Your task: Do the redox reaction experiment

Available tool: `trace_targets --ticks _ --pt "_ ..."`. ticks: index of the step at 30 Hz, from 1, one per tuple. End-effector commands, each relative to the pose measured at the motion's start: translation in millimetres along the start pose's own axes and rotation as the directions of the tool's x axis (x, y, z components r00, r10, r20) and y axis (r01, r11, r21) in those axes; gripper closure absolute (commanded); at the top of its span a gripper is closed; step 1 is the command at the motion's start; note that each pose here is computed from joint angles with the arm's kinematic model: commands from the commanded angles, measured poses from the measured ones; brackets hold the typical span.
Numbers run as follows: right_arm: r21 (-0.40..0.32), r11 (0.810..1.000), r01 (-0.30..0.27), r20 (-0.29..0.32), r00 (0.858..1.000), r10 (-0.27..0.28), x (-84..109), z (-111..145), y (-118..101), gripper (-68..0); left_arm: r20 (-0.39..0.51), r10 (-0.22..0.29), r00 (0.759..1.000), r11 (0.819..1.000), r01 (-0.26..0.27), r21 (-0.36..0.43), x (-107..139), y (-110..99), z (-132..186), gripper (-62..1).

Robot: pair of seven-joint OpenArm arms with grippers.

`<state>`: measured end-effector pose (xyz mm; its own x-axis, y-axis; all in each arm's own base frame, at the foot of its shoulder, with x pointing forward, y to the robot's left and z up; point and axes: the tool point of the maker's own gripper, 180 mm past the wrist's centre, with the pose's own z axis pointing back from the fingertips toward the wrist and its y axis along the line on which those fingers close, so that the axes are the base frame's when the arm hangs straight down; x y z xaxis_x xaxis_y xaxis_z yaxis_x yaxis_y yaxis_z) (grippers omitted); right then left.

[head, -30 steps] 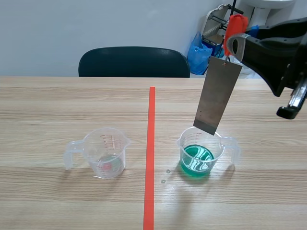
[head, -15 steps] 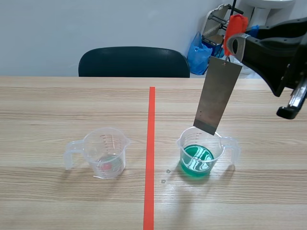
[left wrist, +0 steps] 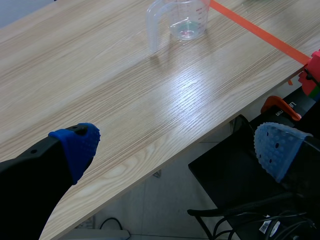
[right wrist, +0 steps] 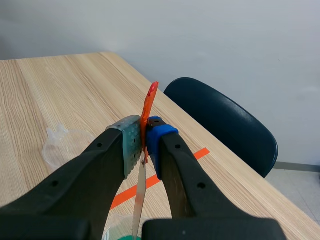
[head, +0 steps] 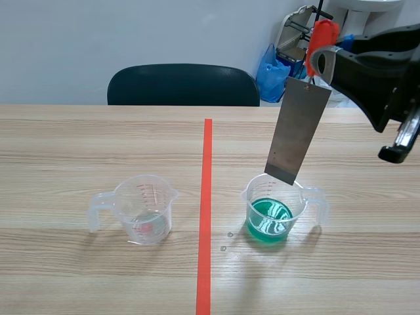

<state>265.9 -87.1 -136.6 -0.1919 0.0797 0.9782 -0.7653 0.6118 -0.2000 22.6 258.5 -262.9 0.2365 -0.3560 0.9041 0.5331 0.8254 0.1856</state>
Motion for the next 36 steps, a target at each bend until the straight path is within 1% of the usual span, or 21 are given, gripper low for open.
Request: trace_targets --ticks 1,26,31,36 --pt "0.006 1.000 -0.016 0.041 0.999 0.016 13.0 0.1 -1.2 -2.0 0.024 -0.001 1.000 1.000 0.001 0.009 5.5 3.5 -0.9 -62.3" --pt "0.009 1.000 -0.019 0.045 0.999 0.018 14.1 -1.0 -1.1 -2.0 0.024 -0.001 1.000 1.000 0.001 0.009 5.6 3.5 -0.9 -62.3" --pt "0.046 0.999 -0.027 0.025 0.999 0.026 11.7 -12.7 4.8 -2.0 0.024 -0.001 1.000 1.000 0.001 0.009 5.6 3.5 -0.9 -62.3" --pt "0.099 0.995 -0.027 0.061 0.998 0.021 18.6 -27.7 16.0 -2.0 0.024 -0.001 1.000 1.000 0.001 0.009 5.6 3.5 -0.9 -62.3"
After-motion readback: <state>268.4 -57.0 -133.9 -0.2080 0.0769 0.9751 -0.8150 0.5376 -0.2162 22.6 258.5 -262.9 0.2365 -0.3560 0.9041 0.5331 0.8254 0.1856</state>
